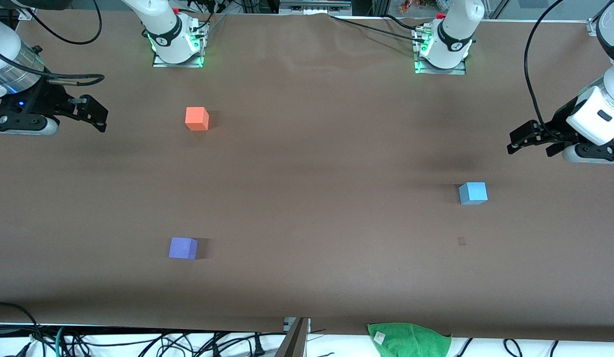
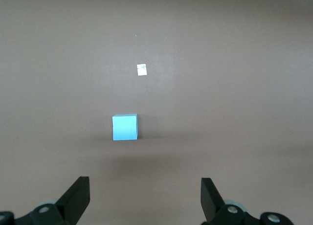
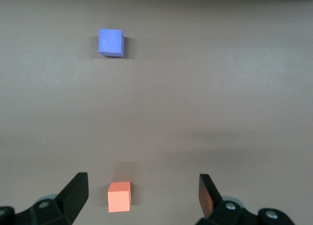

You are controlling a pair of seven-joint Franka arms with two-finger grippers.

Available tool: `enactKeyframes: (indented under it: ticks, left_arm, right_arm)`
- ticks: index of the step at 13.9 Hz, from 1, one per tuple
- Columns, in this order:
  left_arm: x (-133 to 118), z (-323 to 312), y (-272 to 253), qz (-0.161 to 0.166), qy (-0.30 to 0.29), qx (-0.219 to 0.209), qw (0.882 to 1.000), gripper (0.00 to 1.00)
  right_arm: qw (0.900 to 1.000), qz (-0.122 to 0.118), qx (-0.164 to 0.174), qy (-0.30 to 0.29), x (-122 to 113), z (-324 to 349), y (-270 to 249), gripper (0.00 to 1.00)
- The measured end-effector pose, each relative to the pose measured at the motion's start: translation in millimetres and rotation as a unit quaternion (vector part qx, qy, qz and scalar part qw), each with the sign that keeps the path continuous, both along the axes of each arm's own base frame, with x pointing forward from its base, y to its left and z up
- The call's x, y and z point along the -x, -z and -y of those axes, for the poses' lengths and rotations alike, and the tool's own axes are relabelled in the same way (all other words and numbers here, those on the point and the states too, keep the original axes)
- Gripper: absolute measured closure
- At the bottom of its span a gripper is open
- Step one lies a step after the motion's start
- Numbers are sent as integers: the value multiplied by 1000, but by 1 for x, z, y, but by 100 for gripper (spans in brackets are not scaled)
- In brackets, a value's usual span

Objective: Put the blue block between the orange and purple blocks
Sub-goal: 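Move the left gripper toward the light-blue cube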

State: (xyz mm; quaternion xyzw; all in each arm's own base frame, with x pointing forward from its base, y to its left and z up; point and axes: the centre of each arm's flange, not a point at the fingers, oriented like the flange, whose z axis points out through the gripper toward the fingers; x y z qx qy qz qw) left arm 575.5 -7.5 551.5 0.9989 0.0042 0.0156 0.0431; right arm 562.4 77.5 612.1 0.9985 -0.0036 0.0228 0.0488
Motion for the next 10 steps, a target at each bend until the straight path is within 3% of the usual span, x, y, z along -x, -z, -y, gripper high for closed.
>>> enactKeyframes:
  ticks: [6, 10]
  left_arm:
    - [0, 20, -6, 7, 45, -3, 999, 0]
    - [0, 29, -11, 13, 67, -41, 997, 0]
  right_arm:
    - [1000, 0, 0, 0, 0, 0, 0, 0]
    - [1000, 0, 0, 0, 0, 0, 0, 0]
